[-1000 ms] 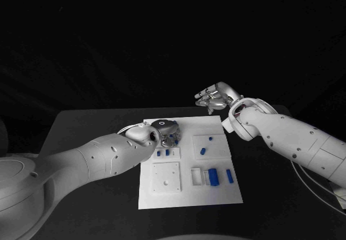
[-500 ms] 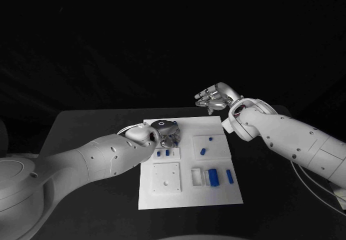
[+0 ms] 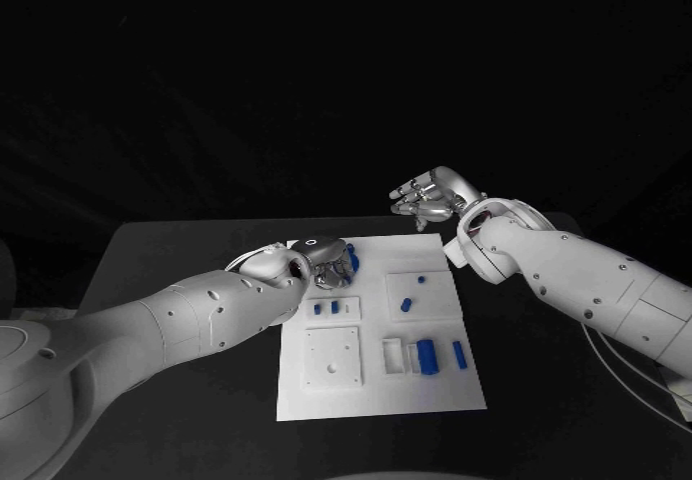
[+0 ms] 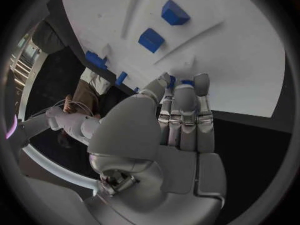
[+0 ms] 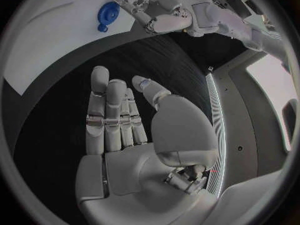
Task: Assemble the parts on the task board
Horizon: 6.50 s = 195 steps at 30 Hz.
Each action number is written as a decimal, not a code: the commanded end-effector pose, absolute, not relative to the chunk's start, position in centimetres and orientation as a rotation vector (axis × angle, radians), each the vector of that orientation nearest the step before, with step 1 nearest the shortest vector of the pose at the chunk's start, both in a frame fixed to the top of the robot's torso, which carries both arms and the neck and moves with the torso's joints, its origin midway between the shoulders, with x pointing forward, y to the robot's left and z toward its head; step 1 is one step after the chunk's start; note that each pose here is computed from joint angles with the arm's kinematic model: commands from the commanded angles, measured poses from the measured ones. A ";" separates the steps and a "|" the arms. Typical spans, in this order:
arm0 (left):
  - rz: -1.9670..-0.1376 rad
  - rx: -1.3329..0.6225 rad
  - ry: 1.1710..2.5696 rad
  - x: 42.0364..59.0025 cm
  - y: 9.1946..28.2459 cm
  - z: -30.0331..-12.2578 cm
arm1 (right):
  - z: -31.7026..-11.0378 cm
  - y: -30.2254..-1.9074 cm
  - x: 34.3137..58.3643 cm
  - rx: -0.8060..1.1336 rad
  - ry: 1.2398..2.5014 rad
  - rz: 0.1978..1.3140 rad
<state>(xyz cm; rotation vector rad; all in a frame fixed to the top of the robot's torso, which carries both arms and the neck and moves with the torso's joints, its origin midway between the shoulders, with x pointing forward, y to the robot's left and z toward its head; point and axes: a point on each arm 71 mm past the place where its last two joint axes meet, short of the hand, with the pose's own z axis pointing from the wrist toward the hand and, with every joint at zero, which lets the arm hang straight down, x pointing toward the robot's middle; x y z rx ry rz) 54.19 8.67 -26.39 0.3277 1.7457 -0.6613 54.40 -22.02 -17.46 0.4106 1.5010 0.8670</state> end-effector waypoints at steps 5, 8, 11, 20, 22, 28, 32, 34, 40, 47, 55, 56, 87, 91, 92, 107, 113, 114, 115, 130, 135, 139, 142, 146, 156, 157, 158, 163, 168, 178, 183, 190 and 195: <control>-0.724 0.208 1.736 54.1 9.7 -25.0 | -17.4 -22.3 54.3 0.400 1.502 0.868; -0.736 0.192 1.742 53.8 10.5 -24.4 | -17.4 -22.5 54.3 0.401 1.503 0.864; -0.730 0.188 1.756 53.7 11.4 -24.1 | -17.4 -22.8 54.3 0.402 1.503 0.859; -0.691 0.209 1.776 53.4 13.2 -24.1 | -17.4 -23.1 54.3 0.403 1.504 0.852; -0.686 0.214 1.776 53.4 13.4 -24.2 | -17.4 -23.1 54.3 0.404 1.504 0.851; -0.677 0.220 1.776 53.3 13.6 -24.5 | -17.4 -23.1 54.3 0.403 1.505 0.852; -0.676 0.222 1.780 53.3 13.5 -24.9 | -17.4 -23.1 54.3 0.403 1.504 0.853; -0.677 0.223 1.783 53.2 13.5 -25.1 | -17.4 -23.0 54.3 0.403 1.504 0.854; -0.681 0.224 1.793 53.1 13.2 -25.9 | -17.4 -23.0 54.3 0.402 1.504 0.855; -0.684 0.226 1.800 53.0 12.8 -26.4 | -17.4 -22.9 54.3 0.402 1.503 0.857; -0.691 0.232 1.809 52.8 12.4 -26.8 | -17.4 -22.8 54.3 0.401 1.503 0.858; -0.691 0.232 1.809 52.8 12.4 -26.8 | -17.4 -22.8 54.3 0.401 1.503 0.858; -0.659 0.290 1.845 52.7 11.4 -27.8 | -17.4 -22.7 54.3 0.400 1.504 0.861; -0.653 0.315 1.845 52.6 11.2 -28.1 | -17.4 -22.7 54.3 0.400 1.504 0.861; -0.651 0.322 1.844 52.5 11.1 -28.1 | -17.4 -22.7 54.3 0.400 1.504 0.861; -0.636 0.345 1.835 52.4 11.3 -28.3 | -17.5 -22.8 54.3 0.401 1.505 0.859; -0.639 0.340 1.814 52.5 11.5 -28.2 | -17.5 -22.9 54.3 0.402 1.505 0.858; -0.638 0.339 1.812 52.5 11.5 -28.2 | -17.5 -22.9 54.3 0.402 1.505 0.858; -0.638 0.338 1.810 52.5 11.6 -28.1 | -17.5 -22.9 54.3 0.402 1.505 0.858; -0.621 0.310 1.776 52.8 12.7 -27.9 | -17.8 -23.0 54.0 0.377 1.548 0.854; -0.611 0.291 1.771 52.9 13.6 -27.7 | -18.2 -23.3 53.6 0.331 1.591 0.834; -0.610 0.249 1.759 53.2 14.6 -27.2 | -18.9 -23.8 53.0 0.255 1.636 0.790; -0.633 0.167 1.736 53.5 15.6 -26.4 | -19.6 -24.2 52.5 0.191 1.662 0.740; -0.713 -0.011 1.690 54.0 17.2 -24.9 | -20.6 -24.9 51.9 0.100 1.677 0.644; -1.077 -0.657 1.609 54.3 19.7 -22.1 | -23.0 -26.1 50.4 -0.043 1.717 0.349; -1.107 -0.690 1.604 54.1 19.7 -21.9 | -23.2 -26.1 50.3 -0.050 1.721 0.330; -1.135 -0.716 1.599 54.0 19.7 -21.8 | -23.5 -26.1 50.1 -0.056 1.724 0.313; -1.225 -0.778 1.578 53.5 19.7 -21.1 | -24.4 -26.1 49.7 -0.077 1.727 0.259; -1.261 -0.796 1.554 53.1 19.8 -20.5 | -25.3 -25.9 49.4 -0.090 1.719 0.232; -1.279 -0.818 1.542 52.9 19.9 -20.3 | -27.0 -25.0 49.0 -0.116 1.734 0.229; -1.279 -0.823 1.541 52.9 19.9 -20.3 | -27.5 -24.6 48.8 -0.124 1.744 0.242; -1.274 -0.834 1.540 53.0 20.1 -20.3 | -27.9 -24.4 48.7 -0.127 1.746 0.250; -1.272 -0.838 1.544 53.0 20.1 -20.4 | -28.0 -24.1 48.6 -0.122 1.731 0.259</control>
